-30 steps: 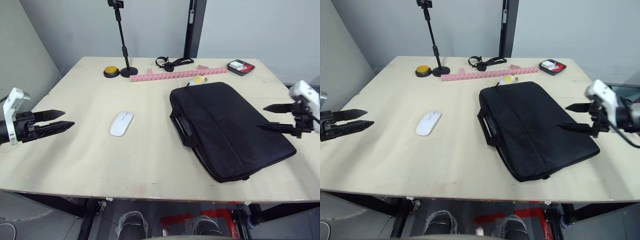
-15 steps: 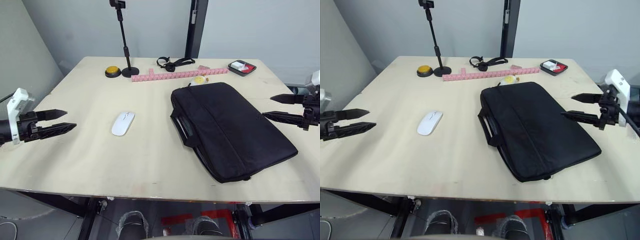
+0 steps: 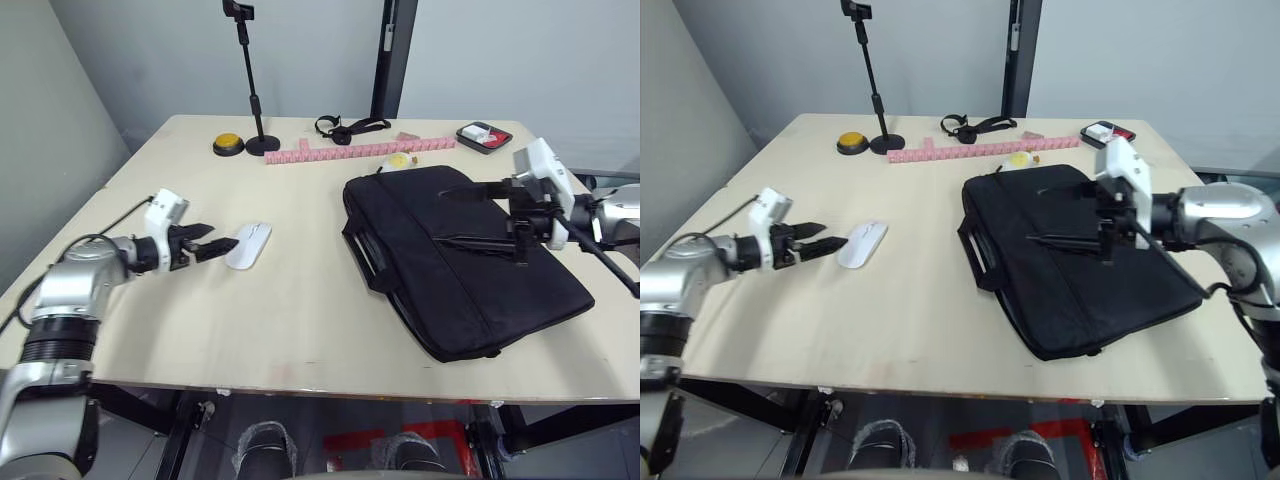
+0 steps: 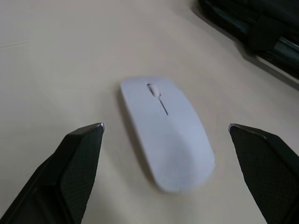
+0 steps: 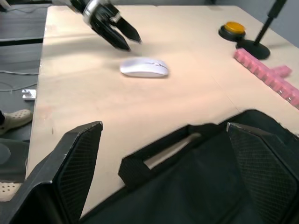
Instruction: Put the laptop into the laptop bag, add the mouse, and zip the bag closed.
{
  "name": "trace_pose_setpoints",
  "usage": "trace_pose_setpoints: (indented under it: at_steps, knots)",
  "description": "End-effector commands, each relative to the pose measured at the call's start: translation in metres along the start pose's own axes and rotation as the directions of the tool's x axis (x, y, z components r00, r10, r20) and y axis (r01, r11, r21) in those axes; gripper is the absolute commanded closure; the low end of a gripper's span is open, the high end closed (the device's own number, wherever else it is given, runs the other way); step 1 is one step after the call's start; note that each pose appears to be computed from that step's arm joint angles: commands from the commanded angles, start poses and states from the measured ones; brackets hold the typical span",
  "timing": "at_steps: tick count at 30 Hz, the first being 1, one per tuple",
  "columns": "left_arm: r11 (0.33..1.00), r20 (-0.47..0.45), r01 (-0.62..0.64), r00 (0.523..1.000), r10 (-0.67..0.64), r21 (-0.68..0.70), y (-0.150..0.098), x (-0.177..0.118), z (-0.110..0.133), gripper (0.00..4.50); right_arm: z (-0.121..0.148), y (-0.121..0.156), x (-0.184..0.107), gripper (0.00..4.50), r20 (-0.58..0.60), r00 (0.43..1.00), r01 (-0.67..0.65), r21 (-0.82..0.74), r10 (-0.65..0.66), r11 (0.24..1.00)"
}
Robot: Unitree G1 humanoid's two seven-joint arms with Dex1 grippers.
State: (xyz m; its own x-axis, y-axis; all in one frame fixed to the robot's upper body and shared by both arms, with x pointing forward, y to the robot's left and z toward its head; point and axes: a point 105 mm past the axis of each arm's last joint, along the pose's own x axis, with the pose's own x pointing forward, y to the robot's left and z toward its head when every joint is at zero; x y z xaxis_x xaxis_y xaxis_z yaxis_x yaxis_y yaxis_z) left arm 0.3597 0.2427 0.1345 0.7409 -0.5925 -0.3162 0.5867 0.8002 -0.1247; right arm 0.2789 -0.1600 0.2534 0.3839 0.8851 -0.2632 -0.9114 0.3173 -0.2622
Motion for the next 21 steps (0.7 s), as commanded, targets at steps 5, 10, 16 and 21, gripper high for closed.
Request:
trace_pose_setpoints:
  at_steps: [5, 10, 16, 21]
  knots:
    - [0.996, 0.005, -0.091, 0.996, 0.091, 0.005, 0.006, 0.024, 0.005, 0.00, 0.014, 0.010, 0.019, 0.03, 0.019, 0.998, -0.051, -0.059, 0.052, 0.997]
    - [0.999, 0.003, -0.031, 1.000, 0.031, 0.012, -0.010, 0.046, 0.006, 0.00, 0.031, 0.011, 0.028, 0.03, 0.047, 0.996, -0.068, -0.113, 0.074, 0.991]
    - [0.998, -0.071, -0.061, 0.996, 0.063, 0.026, -0.006, 0.056, -0.014, 0.00, 0.039, 0.010, 0.035, 0.03, 0.057, 0.995, -0.073, -0.123, 0.081, 0.990]
    - [0.995, -0.136, -0.064, 0.988, 0.074, 0.076, -0.006, 0.064, -0.029, 0.00, 0.040, 0.007, 0.040, 0.03, 0.069, 0.995, -0.064, -0.111, 0.072, 0.992]
